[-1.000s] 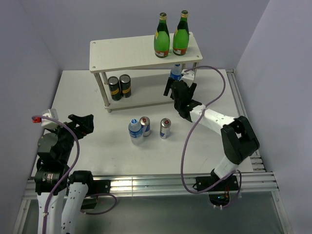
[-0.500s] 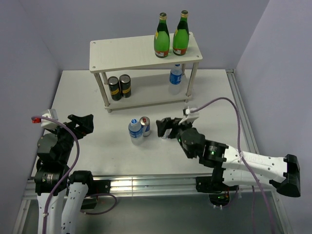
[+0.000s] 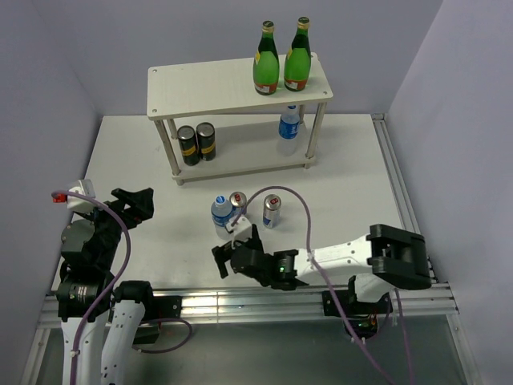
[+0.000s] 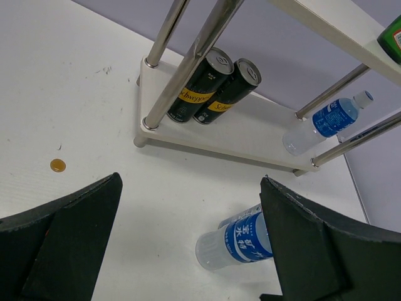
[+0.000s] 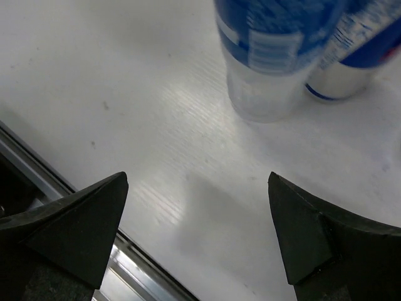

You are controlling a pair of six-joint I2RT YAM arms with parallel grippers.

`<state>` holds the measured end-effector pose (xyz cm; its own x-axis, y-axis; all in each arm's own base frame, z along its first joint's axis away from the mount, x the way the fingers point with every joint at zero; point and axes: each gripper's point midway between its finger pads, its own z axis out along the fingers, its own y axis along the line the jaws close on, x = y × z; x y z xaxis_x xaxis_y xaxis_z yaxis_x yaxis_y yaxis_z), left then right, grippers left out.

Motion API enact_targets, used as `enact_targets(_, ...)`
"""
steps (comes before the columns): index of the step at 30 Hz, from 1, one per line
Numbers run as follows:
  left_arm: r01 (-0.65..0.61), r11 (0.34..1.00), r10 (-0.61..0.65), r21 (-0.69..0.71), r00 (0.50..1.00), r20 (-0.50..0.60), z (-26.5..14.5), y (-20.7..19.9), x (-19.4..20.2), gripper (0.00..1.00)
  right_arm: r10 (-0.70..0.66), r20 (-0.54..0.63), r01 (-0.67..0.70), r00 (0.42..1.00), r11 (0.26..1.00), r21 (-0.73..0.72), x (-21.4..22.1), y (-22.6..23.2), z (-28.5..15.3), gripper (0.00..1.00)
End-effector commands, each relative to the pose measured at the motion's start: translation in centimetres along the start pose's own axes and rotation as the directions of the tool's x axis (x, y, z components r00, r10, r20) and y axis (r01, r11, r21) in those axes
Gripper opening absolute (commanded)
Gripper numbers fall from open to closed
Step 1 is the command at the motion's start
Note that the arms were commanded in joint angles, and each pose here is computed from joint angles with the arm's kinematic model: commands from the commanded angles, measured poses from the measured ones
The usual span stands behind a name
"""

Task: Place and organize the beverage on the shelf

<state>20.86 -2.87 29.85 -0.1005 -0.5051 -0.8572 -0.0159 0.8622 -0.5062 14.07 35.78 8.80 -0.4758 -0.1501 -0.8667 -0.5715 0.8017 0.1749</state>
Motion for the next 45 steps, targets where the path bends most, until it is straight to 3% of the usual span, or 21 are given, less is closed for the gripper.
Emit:
enact_targets(1,-0.025,0.999,0.024,0.026,0.999,0.035,-0.2,-0.5,-0.9,0.99,0.102,0.107,-0.100,0.989,0.995,-0.025,-4.8,3.5,1.5,1.00)
enact_targets(6,-0.025,0.999,0.024,0.033,0.999,0.041,-0.4,-0.6,-1.0,0.99,0.096,0.122,-0.109,0.988,0.988,0.105,-5.5,3.0,4.0,1.00)
enact_targets(8,-0.027,0.999,0.026,0.034,0.999,0.040,-0.4,-0.6,-0.9,0.99,0.106,0.137,-0.138,0.985,0.959,0.247,-5.9,1.1,4.8,1.00)
enact_targets(13,-0.027,0.999,0.026,0.037,0.999,0.039,-0.4,-0.6,-0.8,0.99,0.116,0.155,-0.168,0.981,0.906,0.387,-6.2,-1.3,5.7,1.00)
enact_targets(25,-0.031,0.998,0.029,0.051,0.998,0.049,-0.6,-0.9,-1.0,1.00,0.124,0.197,-0.202,0.973,0.868,0.454,-6.6,-3.1,6.3,1.00)
enact_targets(36,-0.029,0.998,0.027,0.048,0.999,0.041,-0.4,-0.9,-0.9,0.99,0.122,0.258,-0.228,0.958,0.871,0.434,-8.4,-4.8,10.3,1.00)
enact_targets(39,-0.031,0.999,0.029,0.045,0.999,0.036,-0.3,-0.8,-0.8,0.99,0.132,0.273,-0.243,0.953,0.871,0.427,-9.0,-5.2,10.9,0.95)
enact_targets(42,-0.031,0.998,0.029,0.047,0.999,0.036,-0.3,-0.8,-0.8,0.99,0.122,0.283,-0.239,0.951,0.871,0.429,-9.5,-5.1,11.3,0.83)
enact_targets(44,-0.030,0.999,0.029,0.044,0.999,0.037,-0.3,-0.8,-0.8,0.99,0.119,0.283,-0.236,0.952,0.873,0.427,-9.7,-5.0,11.5,0.64)
enact_targets(45,-0.030,0.999,0.029,0.045,0.999,0.038,-0.3,-0.8,-0.9,0.99,0.116,0.279,-0.231,0.953,0.876,0.424,-9.7,-4.9,11.5,0.50)
